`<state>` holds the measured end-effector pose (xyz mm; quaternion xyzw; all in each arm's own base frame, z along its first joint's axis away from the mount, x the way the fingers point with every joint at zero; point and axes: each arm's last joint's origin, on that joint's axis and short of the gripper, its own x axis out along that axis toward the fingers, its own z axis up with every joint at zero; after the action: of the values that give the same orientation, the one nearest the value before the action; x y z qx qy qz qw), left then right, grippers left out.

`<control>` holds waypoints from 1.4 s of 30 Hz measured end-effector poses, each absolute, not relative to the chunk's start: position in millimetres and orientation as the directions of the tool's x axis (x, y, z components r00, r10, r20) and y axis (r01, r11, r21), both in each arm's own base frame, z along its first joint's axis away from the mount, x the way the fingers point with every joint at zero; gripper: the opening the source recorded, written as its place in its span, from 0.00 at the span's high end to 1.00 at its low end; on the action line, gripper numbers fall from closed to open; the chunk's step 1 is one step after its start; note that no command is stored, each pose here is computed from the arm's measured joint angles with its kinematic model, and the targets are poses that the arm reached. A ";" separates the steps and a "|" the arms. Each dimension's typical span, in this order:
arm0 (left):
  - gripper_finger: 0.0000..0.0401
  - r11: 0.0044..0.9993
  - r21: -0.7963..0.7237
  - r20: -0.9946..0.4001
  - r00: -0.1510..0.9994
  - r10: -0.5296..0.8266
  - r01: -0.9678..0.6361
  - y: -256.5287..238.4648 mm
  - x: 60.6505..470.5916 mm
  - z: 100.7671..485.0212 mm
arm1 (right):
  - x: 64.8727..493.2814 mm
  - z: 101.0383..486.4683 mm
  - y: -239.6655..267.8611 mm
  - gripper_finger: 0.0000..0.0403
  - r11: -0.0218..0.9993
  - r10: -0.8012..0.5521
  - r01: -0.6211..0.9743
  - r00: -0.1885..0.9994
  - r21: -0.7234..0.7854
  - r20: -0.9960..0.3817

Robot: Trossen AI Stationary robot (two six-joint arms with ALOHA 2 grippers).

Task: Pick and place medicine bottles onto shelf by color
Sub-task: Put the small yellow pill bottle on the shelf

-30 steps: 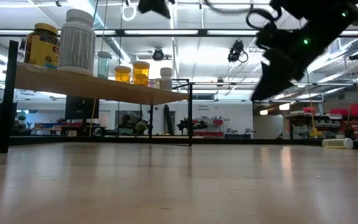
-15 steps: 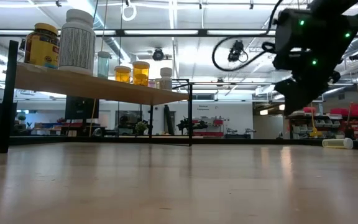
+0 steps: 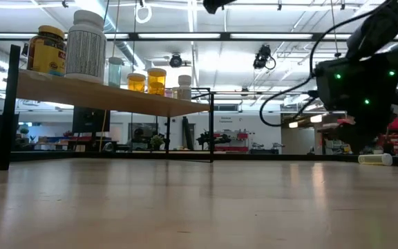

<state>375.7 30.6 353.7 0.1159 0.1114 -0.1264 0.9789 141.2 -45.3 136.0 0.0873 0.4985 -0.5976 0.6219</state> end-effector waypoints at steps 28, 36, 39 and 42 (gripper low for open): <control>0.28 0.945 0.101 -0.228 0.932 -0.283 0.312 9.7 375.8 315.9 | 115.5 111.8 -47.7 0.43 0.092 -0.647 0.887 -0.293 -0.453 -0.704; 0.28 0.945 0.099 -0.235 0.930 -0.281 0.311 9.4 375.6 315.2 | 112.0 105.6 -55.0 0.43 0.039 -0.639 0.906 -0.301 -0.420 -0.708; 0.28 0.945 0.095 -0.246 0.928 -0.282 0.312 9.2 375.4 314.3 | 110.8 100.0 -57.3 0.43 0.045 -0.647 0.915 -0.279 -0.400 -0.710; 0.28 0.945 0.090 -0.258 0.924 -0.283 0.314 9.0 375.0 313.1 | 109.9 97.6 -57.8 0.43 0.042 -0.660 0.919 -0.270 -0.393 -0.701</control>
<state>375.0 9.0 313.1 0.0649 0.1216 -0.1524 0.9787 109.9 -57.8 97.6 0.1526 0.4231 -0.6751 0.5847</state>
